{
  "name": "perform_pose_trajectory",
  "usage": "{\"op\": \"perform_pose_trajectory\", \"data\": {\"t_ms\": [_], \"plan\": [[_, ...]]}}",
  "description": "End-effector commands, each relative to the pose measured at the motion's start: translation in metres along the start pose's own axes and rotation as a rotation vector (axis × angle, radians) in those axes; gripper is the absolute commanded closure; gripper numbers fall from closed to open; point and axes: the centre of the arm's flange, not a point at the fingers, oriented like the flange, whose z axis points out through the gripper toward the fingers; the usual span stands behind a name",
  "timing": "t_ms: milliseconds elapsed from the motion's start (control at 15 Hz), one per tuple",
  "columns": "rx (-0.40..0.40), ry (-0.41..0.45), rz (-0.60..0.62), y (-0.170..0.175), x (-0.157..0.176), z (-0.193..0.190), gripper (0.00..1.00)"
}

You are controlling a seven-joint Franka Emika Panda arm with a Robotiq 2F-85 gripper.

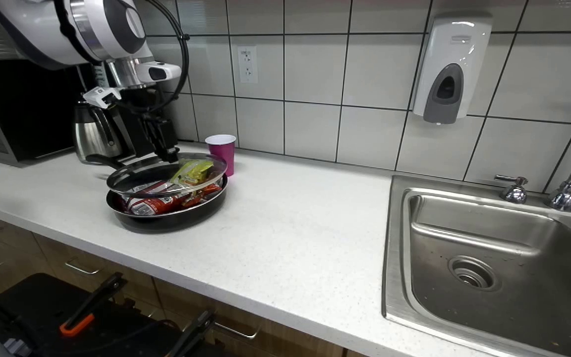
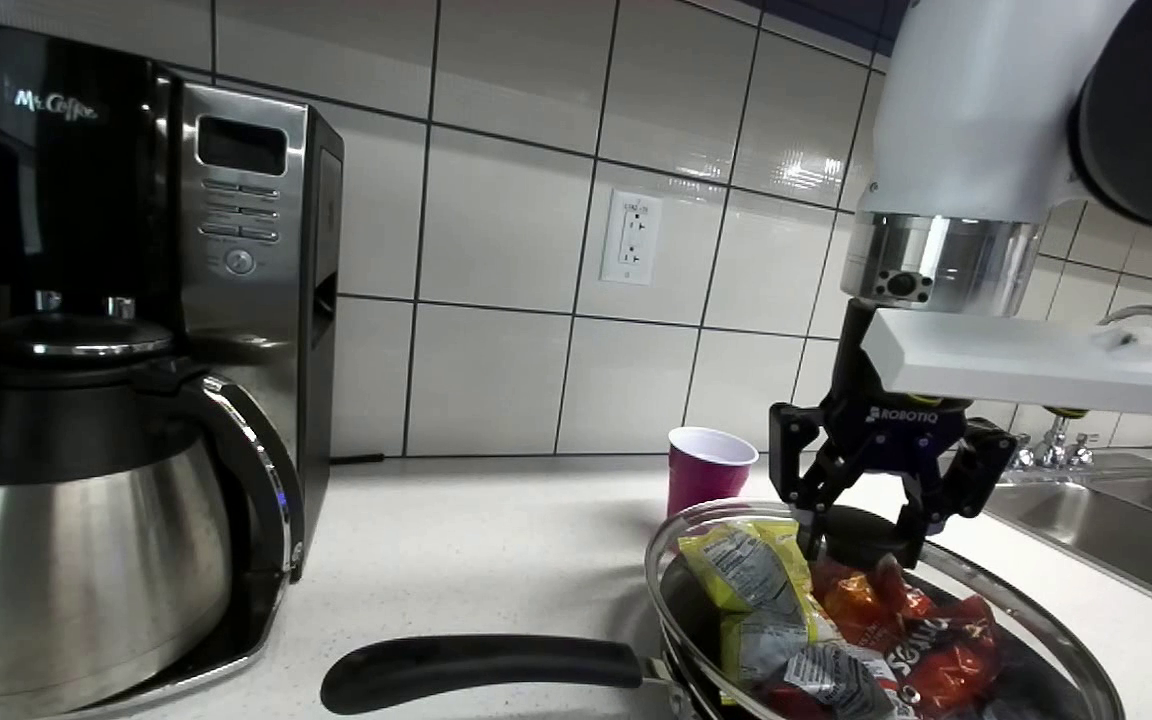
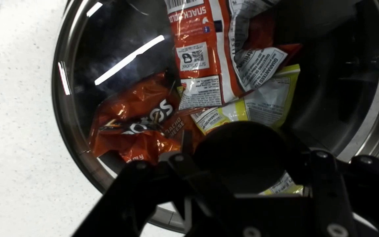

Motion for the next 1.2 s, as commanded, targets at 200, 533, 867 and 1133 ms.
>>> {"op": "perform_pose_trajectory", "data": {"t_ms": [200, 533, 867, 1133], "plan": [[-0.022, -0.015, 0.021, -0.011, 0.003, -0.003, 0.61], [-0.027, -0.019, 0.028, -0.008, 0.002, -0.002, 0.61], [-0.027, -0.028, 0.033, -0.003, -0.003, 0.001, 0.61], [-0.017, -0.025, 0.037, 0.001, -0.008, 0.006, 0.61]]}}
